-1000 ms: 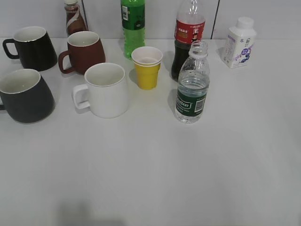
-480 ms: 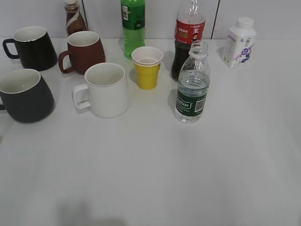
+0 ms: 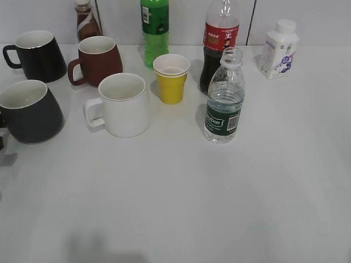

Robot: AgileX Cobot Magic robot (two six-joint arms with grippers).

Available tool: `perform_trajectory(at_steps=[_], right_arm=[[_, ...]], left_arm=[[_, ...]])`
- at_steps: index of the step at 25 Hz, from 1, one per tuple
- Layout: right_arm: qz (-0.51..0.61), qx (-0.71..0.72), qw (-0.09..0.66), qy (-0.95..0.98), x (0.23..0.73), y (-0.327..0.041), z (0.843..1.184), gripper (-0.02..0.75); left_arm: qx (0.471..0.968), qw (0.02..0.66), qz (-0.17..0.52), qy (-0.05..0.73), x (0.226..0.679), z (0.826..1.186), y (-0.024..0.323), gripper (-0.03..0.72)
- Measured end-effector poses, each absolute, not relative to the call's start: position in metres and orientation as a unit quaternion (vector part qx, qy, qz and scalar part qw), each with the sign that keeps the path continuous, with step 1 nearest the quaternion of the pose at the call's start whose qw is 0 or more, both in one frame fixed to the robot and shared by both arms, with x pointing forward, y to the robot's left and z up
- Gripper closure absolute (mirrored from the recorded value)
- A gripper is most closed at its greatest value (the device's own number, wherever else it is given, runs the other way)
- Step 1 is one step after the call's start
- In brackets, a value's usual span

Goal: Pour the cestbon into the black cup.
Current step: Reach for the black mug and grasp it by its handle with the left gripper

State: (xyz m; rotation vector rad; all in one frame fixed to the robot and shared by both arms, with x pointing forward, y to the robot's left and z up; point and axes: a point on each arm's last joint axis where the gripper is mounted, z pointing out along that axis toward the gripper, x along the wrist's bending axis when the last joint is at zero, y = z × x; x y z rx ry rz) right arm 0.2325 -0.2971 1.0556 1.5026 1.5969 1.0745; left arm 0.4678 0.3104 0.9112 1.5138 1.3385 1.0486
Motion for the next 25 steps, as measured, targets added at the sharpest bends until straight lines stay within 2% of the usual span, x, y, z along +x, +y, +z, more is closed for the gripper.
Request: perform_trajectory(at_steps=[10,14,16,19,21,25], right_arm=[[0.413,0.578,0.343,0.614,0.232,-0.297,1.056,0.204],[0.413,0.578,0.343,0.614,0.232,-0.297,1.056,0.204],[0.413,0.578,0.343,0.614,0.232,-0.297,1.056,0.204],[0.413,0.578,0.343,0.614,0.232,-0.297,1.056,0.204],[0.415,0.578,0.341,0.614,0.232,-0.297,1.056,0.204],[0.434,0.553,0.338,0.625,0.233,-0.292,1.06,0.204]], left_arm=[[0.589,0.428,0.43,0.534,0.485,0.907,0.313,0.266],[0.592,0.428,0.428,0.531,0.495,0.904,0.314,0.304],[0.596,0.429,0.427,0.528,0.5,0.903,0.314,0.358],[0.598,0.43,0.426,0.525,0.503,0.902,0.313,0.536],[0.602,0.427,0.427,0.522,0.503,0.901,0.313,0.622],[0.605,0.427,0.427,0.519,0.503,0.902,0.313,0.64]])
